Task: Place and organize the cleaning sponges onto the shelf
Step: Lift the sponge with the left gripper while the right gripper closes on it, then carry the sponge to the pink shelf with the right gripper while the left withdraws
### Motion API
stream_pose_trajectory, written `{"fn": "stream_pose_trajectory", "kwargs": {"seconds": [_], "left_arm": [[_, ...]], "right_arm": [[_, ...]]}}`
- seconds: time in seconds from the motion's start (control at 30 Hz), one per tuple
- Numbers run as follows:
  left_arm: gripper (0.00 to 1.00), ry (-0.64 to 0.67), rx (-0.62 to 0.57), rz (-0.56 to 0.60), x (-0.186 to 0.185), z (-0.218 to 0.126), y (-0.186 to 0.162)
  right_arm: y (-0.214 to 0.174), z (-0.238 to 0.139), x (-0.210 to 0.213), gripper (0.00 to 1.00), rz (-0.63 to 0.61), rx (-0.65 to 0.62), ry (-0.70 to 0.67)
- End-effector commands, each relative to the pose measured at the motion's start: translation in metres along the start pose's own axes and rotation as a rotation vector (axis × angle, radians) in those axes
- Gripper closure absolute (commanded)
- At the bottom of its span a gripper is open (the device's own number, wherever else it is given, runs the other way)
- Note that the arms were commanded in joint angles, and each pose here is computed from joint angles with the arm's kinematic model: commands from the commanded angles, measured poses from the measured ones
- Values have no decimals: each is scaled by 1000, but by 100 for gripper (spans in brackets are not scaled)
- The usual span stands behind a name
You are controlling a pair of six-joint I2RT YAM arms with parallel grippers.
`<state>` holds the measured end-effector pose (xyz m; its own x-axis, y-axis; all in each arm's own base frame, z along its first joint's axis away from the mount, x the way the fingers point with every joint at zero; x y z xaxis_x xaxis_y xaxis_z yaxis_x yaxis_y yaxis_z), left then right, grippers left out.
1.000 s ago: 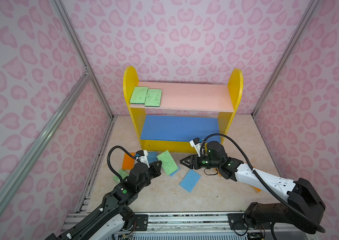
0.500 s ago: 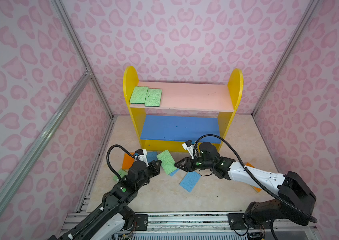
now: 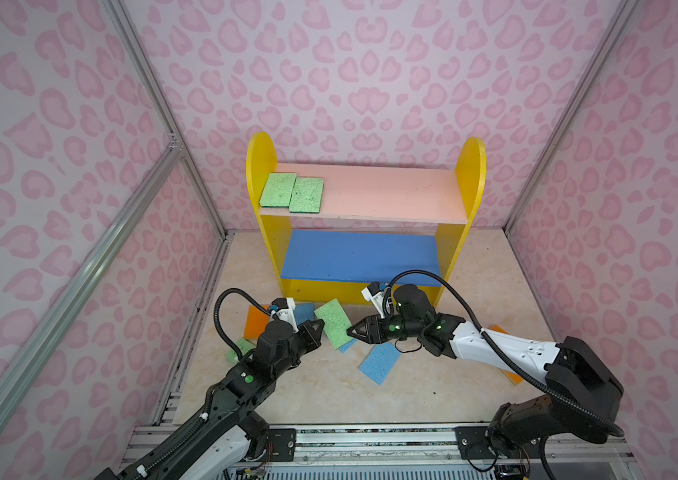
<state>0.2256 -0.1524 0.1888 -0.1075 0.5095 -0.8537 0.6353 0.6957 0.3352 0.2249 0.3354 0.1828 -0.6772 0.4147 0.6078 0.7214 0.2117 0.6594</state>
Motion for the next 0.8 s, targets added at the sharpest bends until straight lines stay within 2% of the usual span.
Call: {"fn": "stream_pose_trajectory", "kwargs": {"seconds": [0.0,0.13,0.27,0.3,0.33,0.37,0.4,0.43,0.63,0.77], "left_arm": [[96,-39,-27,2,-12,-2,7],[96,-36,-23,-1,-11,0,6],[96,-39,-31,-2,-12,0,7],[91,-39,-34,3,-13,-1,8],[76,-38,-37,13,-14,-3,9],[57,-30,-37,26,-14,-4,10],[23,-15,-44,43,-14,-6,11],[1,5,-55,55,-12,-9,13],[2,65,-135,92,1,-25,23],[2,109,-152,105,11,-28,24]], "right_arm": [[3,2,1,69,-12,-12,9],[6,1,5,90,-12,-21,25],[10,-3,9,95,-12,-39,28],[11,-5,10,96,-13,-44,25],[13,-8,11,96,-17,-52,20],[14,-10,12,96,-22,-57,14],[16,-13,13,96,-29,-61,2],[18,-17,14,96,-38,-66,-12],[35,-41,17,96,-132,-96,-129],[58,-63,27,96,-169,-153,-158]]}}
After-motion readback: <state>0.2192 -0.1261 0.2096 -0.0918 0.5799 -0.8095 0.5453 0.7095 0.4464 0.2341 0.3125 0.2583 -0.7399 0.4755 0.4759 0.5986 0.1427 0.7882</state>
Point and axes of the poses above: each gripper's point midway between its finger pads, its own z axis out along the fingers, its own x axis along the line the jaws close on, y = z × x, the point moved 3 cm from there along -z, back along the fingers, and after that the axes turned 14 degrees about -z, right-handed, at the moved point
